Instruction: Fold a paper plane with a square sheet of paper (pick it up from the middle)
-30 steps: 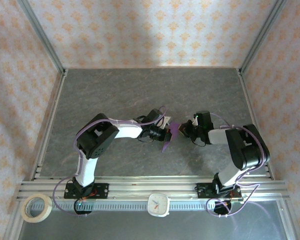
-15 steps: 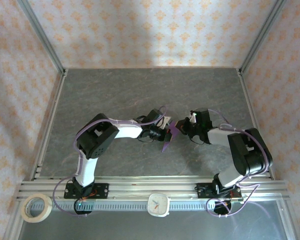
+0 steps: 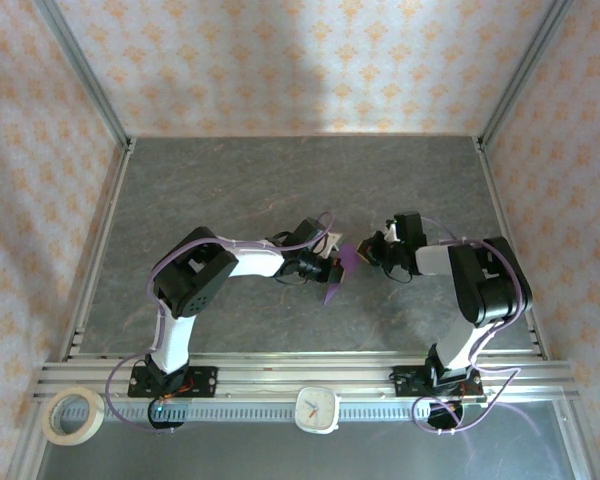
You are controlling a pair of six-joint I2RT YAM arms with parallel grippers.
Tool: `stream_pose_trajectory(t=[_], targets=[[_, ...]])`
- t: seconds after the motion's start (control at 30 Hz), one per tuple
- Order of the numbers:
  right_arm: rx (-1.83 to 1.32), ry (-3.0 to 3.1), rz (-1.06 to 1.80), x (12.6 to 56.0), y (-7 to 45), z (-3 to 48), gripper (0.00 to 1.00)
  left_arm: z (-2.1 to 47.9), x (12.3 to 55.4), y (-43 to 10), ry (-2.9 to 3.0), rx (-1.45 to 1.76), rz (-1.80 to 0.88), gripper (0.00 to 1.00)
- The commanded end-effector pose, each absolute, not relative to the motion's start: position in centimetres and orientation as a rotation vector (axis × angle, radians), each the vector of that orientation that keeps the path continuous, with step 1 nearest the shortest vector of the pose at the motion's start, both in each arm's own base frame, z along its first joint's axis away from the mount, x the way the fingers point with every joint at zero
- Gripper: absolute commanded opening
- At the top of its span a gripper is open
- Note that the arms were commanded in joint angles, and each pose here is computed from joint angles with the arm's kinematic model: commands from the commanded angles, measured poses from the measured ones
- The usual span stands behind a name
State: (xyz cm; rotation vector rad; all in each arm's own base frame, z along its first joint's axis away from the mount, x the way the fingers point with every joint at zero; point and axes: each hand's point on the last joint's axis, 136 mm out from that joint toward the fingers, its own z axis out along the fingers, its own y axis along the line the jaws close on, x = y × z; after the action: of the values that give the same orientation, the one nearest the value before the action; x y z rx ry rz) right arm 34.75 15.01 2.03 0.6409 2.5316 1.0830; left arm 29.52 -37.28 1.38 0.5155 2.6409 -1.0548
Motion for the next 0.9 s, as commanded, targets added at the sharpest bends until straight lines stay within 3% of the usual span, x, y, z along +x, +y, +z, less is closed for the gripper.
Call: stream_pose_trajectory(t=[0.0, 0.2, 0.4, 0.6, 0.87], targets=[[0.744, 2.518, 0.894, 36.1, 11.4, 0.4, 0.00, -8.5, 23.6, -29.1, 3.084, 0.415, -0.658, 0.00], [0.802, 2.496, 0.868, 36.8, 10.0, 0.5, 0.00, -8.4, 23.7, -29.2, 3.079, 0.412, -0.662, 0.00], [0.749, 2.421, 0.913, 37.3, 10.2, 4.1, 0.00, -7.0, 24.5, -30.3, 3.036, 0.392, -0.725, 0.00], [0.753, 2.329, 1.029, 35.0, 11.2, 6.6, 0.10, -1.6, 27.0, -33.3, 2.885, 0.351, -0.895, 0.00], [0.720, 2.383, 1.103, 30.4, 14.5, 5.2, 0.24, 8.3, 30.8, -34.9, 2.611, 0.345, -1.025, 0.19]])
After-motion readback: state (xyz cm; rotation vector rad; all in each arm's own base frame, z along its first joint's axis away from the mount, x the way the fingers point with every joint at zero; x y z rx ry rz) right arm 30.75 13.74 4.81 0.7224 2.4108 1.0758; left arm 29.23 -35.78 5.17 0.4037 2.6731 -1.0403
